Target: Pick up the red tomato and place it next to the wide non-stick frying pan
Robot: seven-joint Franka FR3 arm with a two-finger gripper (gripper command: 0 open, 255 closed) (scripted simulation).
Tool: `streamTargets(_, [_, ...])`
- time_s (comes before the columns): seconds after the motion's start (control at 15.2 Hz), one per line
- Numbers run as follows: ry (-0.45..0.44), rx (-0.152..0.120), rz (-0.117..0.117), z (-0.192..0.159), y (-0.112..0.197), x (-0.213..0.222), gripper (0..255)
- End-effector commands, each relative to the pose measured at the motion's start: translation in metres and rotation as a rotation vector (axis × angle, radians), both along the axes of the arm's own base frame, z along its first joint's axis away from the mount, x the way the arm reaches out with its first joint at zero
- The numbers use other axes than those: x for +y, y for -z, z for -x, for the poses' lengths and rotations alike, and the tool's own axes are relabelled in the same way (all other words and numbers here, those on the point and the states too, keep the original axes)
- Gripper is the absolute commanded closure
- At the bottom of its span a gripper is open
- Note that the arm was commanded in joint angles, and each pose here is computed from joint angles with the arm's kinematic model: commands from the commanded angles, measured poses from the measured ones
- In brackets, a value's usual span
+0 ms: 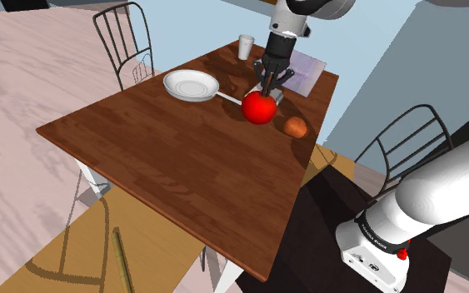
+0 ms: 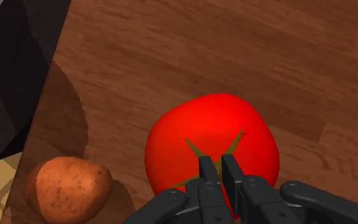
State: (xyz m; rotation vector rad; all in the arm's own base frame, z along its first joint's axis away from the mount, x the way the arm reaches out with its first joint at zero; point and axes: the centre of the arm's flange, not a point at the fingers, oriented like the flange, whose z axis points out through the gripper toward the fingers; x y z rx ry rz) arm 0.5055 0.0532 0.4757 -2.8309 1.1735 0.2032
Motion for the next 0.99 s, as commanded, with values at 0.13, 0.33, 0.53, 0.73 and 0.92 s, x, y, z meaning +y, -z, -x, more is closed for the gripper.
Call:
streamTargets(0.13, [0.0,-0.001,0.0,-0.001,0.02,0.001,255])
streamTargets(0.33, [0.0,-0.001,0.0,-0.001,0.036,0.001,255])
streamTargets(0.53, [0.0,-0.001,0.0,-0.001,0.052,0.001,255])
streamTargets(0.73, [0.0,-0.001,0.0,-0.001,0.068,0.001,255])
streamTargets(0.92, [0.0,-0.001,0.0,-0.001,0.069,0.001,255])
